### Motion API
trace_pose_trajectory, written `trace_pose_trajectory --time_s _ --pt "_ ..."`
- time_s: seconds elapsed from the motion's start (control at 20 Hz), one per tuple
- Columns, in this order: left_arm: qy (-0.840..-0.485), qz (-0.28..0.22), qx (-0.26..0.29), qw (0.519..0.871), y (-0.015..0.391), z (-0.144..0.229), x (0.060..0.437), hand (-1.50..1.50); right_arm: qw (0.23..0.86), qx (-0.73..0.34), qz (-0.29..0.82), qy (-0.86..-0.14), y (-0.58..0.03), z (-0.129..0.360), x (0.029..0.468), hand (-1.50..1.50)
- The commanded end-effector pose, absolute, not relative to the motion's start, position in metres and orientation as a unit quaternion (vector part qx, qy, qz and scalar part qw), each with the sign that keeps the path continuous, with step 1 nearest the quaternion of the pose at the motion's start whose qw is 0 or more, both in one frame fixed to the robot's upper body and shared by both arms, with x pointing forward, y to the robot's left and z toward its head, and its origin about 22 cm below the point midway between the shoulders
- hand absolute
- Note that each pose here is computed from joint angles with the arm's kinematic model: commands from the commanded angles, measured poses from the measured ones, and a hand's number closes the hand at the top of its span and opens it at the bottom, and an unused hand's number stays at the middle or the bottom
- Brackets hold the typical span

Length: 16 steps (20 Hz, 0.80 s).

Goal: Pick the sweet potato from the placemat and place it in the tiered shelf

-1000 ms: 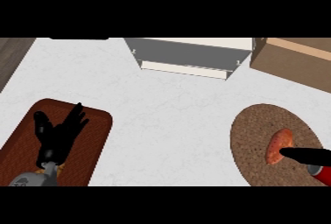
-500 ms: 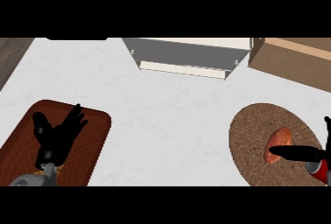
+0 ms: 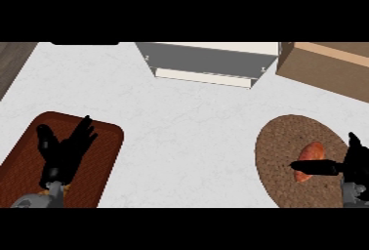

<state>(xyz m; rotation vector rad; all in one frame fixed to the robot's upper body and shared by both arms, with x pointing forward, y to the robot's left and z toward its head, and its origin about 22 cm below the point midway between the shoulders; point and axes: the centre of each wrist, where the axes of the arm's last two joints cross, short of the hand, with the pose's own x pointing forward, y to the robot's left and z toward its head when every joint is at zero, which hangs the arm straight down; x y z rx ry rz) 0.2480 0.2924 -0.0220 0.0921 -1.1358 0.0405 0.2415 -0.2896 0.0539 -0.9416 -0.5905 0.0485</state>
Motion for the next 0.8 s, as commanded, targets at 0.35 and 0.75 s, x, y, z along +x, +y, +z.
trace_pose_trajectory --time_s 0.35,0.75 --pt "-0.527 0.027 0.043 0.849 0.296 -0.039 0.242 0.00 0.858 -0.466 -0.007 -0.214 -0.306 0.041 0.269 -1.50" --pt "-0.520 0.019 0.039 0.853 0.295 -0.036 0.235 0.00 0.851 -0.469 -0.016 -0.237 -0.320 0.013 0.248 -1.50"
